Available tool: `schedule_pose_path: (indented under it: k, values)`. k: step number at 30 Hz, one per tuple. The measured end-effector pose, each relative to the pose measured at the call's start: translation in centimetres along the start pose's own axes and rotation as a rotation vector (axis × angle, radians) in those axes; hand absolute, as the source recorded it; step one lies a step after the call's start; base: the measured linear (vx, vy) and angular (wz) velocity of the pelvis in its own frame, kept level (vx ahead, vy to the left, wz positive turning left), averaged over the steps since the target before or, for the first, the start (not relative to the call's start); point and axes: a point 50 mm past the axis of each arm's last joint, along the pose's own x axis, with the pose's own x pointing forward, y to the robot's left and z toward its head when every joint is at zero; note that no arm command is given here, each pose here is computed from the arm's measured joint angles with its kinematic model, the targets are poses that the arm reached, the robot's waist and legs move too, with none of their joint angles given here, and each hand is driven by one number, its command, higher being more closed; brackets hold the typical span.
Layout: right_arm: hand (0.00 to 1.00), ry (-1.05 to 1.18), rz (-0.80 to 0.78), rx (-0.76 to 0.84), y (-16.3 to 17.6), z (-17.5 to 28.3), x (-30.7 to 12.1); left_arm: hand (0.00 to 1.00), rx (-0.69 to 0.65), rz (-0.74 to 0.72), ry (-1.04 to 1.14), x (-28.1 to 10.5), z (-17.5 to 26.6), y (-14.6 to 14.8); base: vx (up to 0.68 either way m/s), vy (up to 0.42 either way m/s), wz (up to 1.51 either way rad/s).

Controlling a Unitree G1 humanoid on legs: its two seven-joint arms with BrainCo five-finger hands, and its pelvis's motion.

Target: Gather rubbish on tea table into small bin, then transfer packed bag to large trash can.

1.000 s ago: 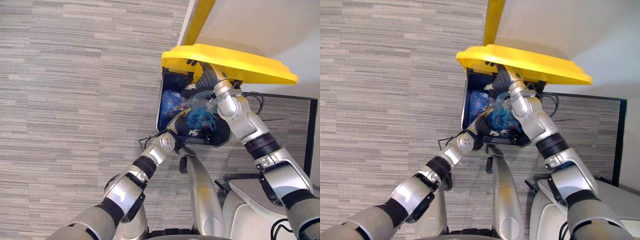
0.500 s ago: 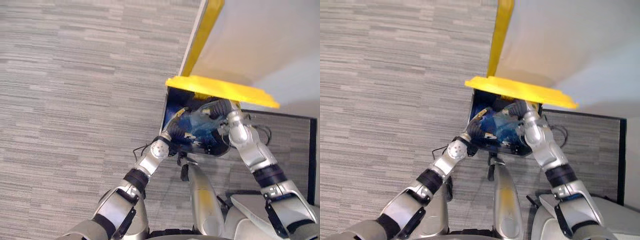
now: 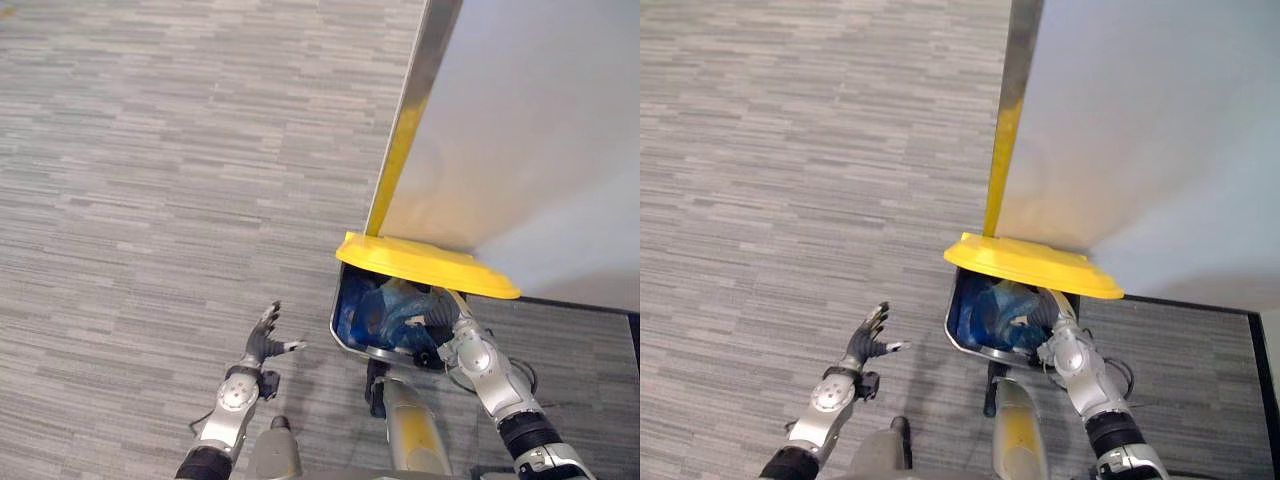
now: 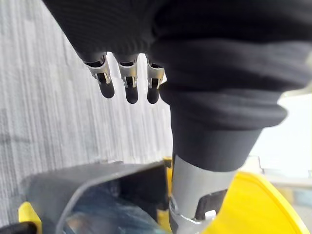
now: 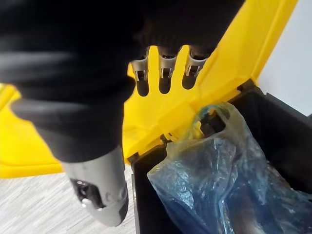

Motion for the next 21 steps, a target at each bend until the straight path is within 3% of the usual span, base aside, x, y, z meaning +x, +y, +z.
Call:
schedule_pose_path:
  k: [6, 12, 21]
  values:
    - [0.0, 0.073, 0.016, 0.051, 1.1, -1.5, -0.9, 0.0, -0.018, 0.113, 0.211, -1.8, -4.9, 2.7, -0.03, 0.02, 0.06]
    - [0.0, 0.181, 0.093, 0.237, 4.7, -3.1, -3.1, 0.0, 0.017, 0.133, 0.335, -3.9, -7.8, 3.5, -0.11, 0.028, -0.17]
    - [0.0, 0.555, 0.146, 0.568, 10.7, -8.3, -11.5, 0.0, -0.045, 0.222, 0.486, -5.6, -10.5, 4.1, -0.14, 0.028, -0.33]
